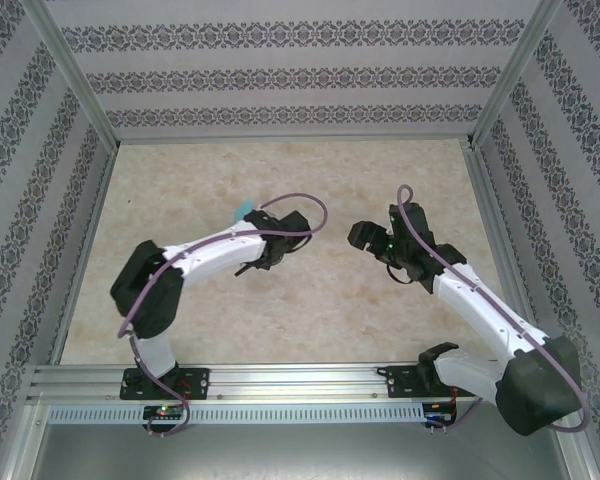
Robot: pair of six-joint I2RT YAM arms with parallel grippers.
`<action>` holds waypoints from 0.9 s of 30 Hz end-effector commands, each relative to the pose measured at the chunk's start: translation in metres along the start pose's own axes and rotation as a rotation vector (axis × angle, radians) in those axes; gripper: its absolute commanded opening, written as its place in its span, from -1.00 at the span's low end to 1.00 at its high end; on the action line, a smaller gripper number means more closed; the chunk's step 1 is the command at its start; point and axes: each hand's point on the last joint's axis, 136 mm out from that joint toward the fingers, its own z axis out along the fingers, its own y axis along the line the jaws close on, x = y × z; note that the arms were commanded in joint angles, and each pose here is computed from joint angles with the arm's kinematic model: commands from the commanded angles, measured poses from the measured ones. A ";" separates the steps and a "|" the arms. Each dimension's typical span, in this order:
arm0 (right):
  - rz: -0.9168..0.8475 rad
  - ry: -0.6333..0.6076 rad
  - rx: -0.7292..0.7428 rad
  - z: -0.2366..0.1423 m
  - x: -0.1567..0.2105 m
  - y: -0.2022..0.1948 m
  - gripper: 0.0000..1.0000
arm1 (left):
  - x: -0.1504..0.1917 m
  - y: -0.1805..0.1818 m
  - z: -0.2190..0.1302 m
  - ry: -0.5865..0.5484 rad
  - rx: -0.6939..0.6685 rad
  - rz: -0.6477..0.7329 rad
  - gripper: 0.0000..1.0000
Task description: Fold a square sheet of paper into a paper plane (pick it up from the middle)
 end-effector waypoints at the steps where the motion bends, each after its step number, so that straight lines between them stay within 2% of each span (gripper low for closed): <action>1: 0.044 -0.034 0.081 -0.007 0.003 -0.023 0.69 | -0.001 -0.012 0.000 -0.005 -0.043 0.043 -0.85; 4: 0.052 -0.050 0.108 -0.014 0.005 -0.032 0.69 | -0.001 -0.041 0.001 0.014 0.087 0.007 -0.73; 7: 0.050 -0.056 0.115 -0.017 0.005 -0.036 0.70 | -0.007 -0.060 -0.009 -0.005 0.229 -0.040 -0.32; 11: 0.027 -0.034 0.089 -0.012 0.007 -0.031 0.69 | -0.016 -0.073 -0.028 -0.031 0.433 -0.100 0.13; 16: -0.031 0.008 0.020 -0.002 0.014 0.000 0.62 | -0.026 -0.054 -0.041 -0.054 0.600 -0.222 0.48; 19: -0.079 0.043 -0.023 0.013 0.029 0.034 0.56 | -0.026 -0.030 -0.031 -0.055 0.642 -0.327 0.68; 22: -0.130 0.107 -0.072 0.037 0.057 0.075 0.38 | -0.018 0.002 -0.009 -0.027 0.624 -0.442 0.80; 26: -0.193 0.172 -0.146 0.065 0.089 0.138 -0.18 | 0.000 0.034 0.017 0.016 0.633 -0.580 0.90; 27: -0.207 0.186 -0.162 0.072 0.097 0.151 -0.26 | 0.004 0.040 0.021 0.023 0.630 -0.601 0.91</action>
